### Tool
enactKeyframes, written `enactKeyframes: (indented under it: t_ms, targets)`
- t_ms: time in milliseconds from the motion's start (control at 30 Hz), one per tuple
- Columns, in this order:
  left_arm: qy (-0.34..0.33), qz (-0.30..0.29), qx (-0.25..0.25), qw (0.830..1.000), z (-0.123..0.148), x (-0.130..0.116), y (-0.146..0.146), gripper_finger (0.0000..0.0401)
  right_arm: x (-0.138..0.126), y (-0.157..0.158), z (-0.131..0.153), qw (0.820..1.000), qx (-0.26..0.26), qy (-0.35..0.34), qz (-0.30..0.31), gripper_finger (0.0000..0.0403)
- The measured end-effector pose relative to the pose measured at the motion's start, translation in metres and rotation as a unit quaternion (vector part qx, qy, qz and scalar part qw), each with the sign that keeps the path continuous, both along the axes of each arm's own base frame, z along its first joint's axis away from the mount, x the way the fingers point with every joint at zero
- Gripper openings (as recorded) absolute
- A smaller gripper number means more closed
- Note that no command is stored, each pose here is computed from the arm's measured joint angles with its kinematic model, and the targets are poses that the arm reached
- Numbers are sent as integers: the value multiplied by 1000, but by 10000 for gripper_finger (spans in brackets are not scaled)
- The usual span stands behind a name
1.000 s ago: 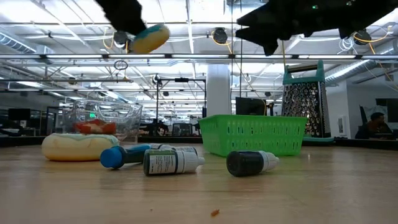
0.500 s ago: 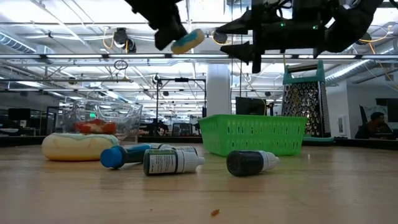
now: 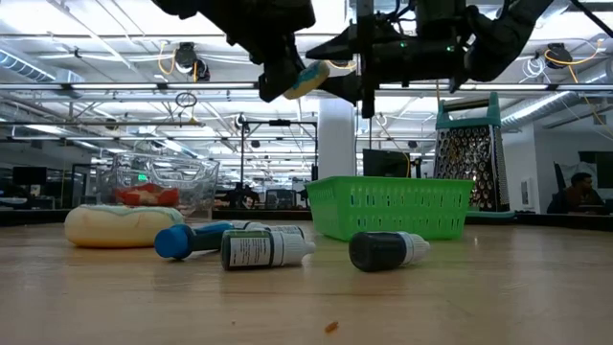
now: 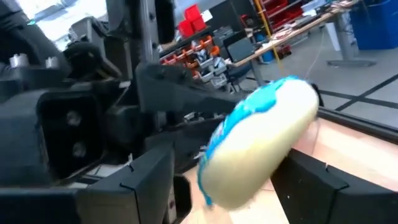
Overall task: Pick & Place Food Item
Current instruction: Put the blue donut into the blue bin
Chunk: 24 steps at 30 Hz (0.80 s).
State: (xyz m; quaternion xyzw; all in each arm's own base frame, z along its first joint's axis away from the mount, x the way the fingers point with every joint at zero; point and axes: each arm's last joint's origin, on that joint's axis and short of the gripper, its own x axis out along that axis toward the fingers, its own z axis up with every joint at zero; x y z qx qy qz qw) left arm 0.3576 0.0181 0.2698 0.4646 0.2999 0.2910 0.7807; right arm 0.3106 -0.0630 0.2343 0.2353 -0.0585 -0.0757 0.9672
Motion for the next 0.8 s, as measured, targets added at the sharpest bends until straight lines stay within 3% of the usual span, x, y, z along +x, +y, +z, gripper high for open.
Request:
enactKeyframes:
  t_ms: [200,500,667,800]
  targets:
    - [-6,14,3,1000,1,0,0,18,-3,-4,-1,1000,2,12,-7,208]
    - [-49,27,-35,998,1,-1,0,30,-3,-4,0,1000,-12,12,-8,92]
    - [-87,23,-76,993,0,0,-3,66,-3,-6,-1,1000,-16,17,-9,36]
    - [-127,18,-124,984,4,-3,-9,126,-3,-6,-2,999,-24,27,-3,11]
